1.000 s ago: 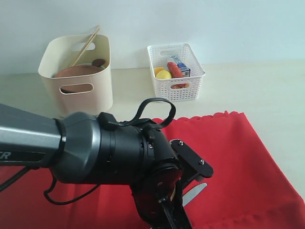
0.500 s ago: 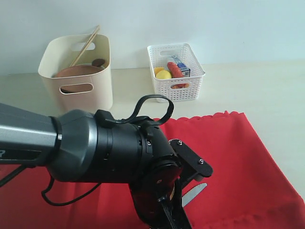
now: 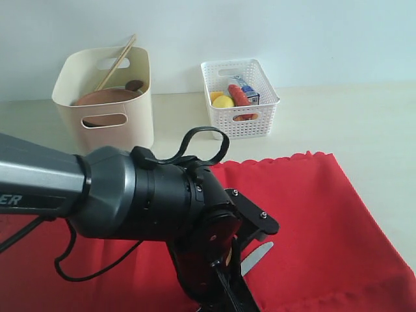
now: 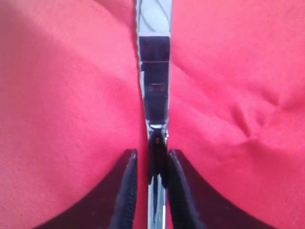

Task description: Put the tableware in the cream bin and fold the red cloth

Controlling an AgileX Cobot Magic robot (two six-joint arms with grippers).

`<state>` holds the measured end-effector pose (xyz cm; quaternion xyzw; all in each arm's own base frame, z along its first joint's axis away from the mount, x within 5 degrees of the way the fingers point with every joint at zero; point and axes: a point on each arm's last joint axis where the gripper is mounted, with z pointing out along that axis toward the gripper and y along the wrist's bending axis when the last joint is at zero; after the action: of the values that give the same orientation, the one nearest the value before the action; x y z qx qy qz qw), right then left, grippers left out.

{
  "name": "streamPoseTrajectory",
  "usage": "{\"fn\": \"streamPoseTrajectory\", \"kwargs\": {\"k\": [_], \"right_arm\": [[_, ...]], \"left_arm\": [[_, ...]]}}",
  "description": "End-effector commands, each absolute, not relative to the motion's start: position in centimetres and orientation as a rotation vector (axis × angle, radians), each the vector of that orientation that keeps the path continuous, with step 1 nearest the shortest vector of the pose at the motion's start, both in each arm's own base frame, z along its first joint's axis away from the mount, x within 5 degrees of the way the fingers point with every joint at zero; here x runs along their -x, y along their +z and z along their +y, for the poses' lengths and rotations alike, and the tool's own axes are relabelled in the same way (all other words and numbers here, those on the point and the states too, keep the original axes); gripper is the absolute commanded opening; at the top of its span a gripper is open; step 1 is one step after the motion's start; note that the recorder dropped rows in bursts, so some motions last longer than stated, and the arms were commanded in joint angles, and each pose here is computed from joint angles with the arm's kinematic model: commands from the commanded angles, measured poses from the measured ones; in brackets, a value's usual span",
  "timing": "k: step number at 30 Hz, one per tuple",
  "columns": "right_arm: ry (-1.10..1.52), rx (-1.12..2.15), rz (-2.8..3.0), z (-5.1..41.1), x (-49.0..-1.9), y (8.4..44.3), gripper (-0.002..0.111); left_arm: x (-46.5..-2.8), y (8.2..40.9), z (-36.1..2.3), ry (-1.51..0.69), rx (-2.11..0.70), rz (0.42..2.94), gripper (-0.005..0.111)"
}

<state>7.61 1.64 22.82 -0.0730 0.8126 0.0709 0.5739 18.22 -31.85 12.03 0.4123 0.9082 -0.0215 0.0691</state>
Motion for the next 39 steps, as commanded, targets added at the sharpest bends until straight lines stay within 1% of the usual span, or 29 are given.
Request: {"fn": "streamPoseTrajectory", "kwargs": {"k": [1, 4, 6, 7, 10, 15, 17, 21, 25, 26, 27, 30, 33, 36, 39], "right_arm": [[0.163, 0.17, 1.894, 1.6, -7.6, 22.9, 0.0], [0.163, 0.17, 1.894, 1.6, -7.6, 22.9, 0.0], [0.163, 0.17, 1.894, 1.6, -7.6, 22.9, 0.0], [0.163, 0.17, 1.894, 1.6, -7.6, 22.9, 0.0], [0.163, 0.17, 1.894, 1.6, -7.6, 22.9, 0.0], [0.163, 0.17, 1.894, 1.6, -7.6, 22.9, 0.0], [0.163, 0.17, 1.894, 1.6, -7.6, 22.9, 0.0], [0.163, 0.17, 1.894, 1.6, -7.6, 22.9, 0.0], [0.163, 0.17, 1.894, 1.6, -7.6, 22.9, 0.0], [0.164, 0.169, 1.895, 1.6, -7.6, 22.9, 0.0], [0.164, 0.169, 1.895, 1.6, -7.6, 22.9, 0.0], [0.164, 0.169, 1.895, 1.6, -7.6, 22.9, 0.0], [0.163, 0.17, 1.894, 1.6, -7.6, 22.9, 0.0], [0.163, 0.17, 1.894, 1.6, -7.6, 22.9, 0.0], [0.164, 0.169, 1.895, 1.6, -7.6, 22.9, 0.0]], "left_arm": [[-18.2, 11.4, -31.8, -0.078, -1.224, 2.765, 0.024], [-18.1, 10.8, -31.8, -0.076, -1.249, 2.776, 0.024], [-18.2, 10.7, -31.8, -0.075, -1.267, 2.768, 0.011], [-18.3, 11.0, -31.9, -0.074, -1.283, 2.742, 0.0], [-18.3, 12.0, -31.8, -0.085, -1.284, 2.719, 0.0], [-18.2, 15.4, -31.5, -0.141, -1.264, 2.656, 0.0], [-18.1, 16.9, -31.3, -0.158, -1.26, 2.622, 0.0], [-18.0, 21.0, -30.4, -0.195, -1.231, 2.51, 0.0], [-18.6, 24.1, -29.1, -0.142, -1.145, 2.403, 0.0], [-19.3, 25.6, -28.1, -0.125, -1.071, 2.365, 0.0], [-19.7, 26.3, -27.5, -0.108, -1.048, 2.348, 0.0], [-21.5, 27.8, -25.4, -0.078, -0.958, 2.323, 0.0], [-24.2, 28.9, -22.6, -0.043, -0.829, 2.301, 0.0], [-26.9, 30.2, -19.8, -0.026, -0.708, 2.232, 0.0], [-29.5, 31.5, -17.1, -0.068, -0.584, 2.124, 0.0]]}}
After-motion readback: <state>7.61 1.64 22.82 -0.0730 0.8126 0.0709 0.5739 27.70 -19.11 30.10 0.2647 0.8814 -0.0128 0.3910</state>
